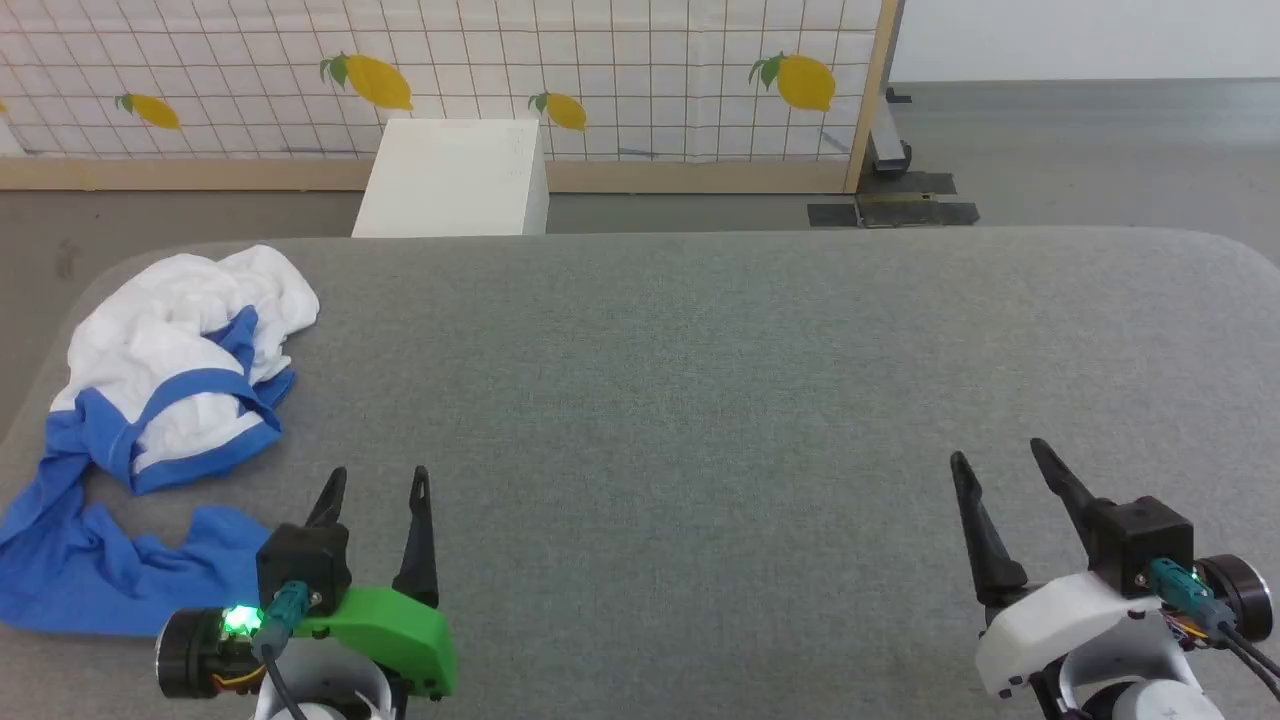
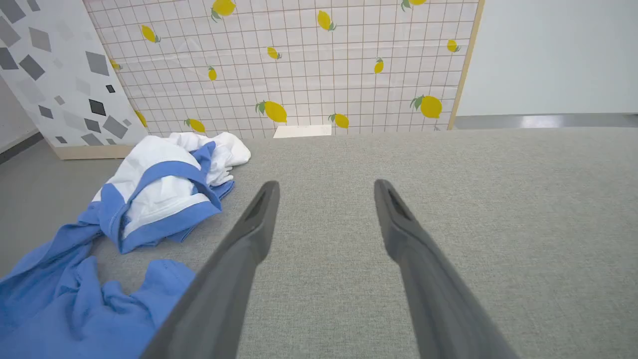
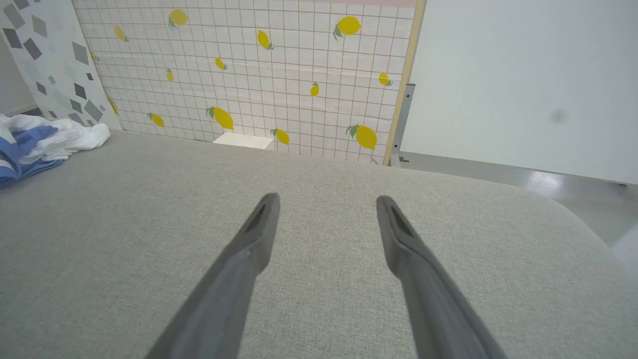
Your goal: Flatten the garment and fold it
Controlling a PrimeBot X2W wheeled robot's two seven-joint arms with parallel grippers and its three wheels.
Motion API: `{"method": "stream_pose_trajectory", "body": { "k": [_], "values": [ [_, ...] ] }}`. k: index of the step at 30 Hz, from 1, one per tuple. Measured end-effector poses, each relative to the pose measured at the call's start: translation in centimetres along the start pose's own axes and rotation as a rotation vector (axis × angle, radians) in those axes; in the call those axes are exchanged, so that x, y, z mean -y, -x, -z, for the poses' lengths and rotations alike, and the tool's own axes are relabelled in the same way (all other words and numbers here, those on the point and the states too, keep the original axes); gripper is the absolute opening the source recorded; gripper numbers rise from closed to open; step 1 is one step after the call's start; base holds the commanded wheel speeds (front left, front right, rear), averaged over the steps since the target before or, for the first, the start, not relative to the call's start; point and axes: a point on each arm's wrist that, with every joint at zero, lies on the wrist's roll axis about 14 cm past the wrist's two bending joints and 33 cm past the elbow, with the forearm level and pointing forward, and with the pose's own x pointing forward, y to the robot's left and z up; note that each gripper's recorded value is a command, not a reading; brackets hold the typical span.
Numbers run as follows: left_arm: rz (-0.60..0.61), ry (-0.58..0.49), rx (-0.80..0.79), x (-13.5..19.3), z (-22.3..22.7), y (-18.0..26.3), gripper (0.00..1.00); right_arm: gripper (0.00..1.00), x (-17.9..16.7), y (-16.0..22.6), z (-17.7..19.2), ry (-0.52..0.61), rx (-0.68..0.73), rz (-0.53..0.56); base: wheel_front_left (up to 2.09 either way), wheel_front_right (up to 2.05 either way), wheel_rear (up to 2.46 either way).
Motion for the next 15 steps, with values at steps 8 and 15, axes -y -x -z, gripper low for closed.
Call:
{"method": "stream_pose_trajectory", "body": {
  "k": [8,15],
  "values": [
    [0.004,0.003,0.021,0.14,-0.36,0.02,1.0,1.0,0.72,0.09,-0.3,-0.002,0.02,0.021,0.0,0.0,0.0],
    [-0.003,0.01,0.037,-0.02,-0.63,0.15,1.0,1.0,0.84,-0.01,-0.65,-0.006,0.041,0.024,0.0,0.0,0.0]
  ]
}}
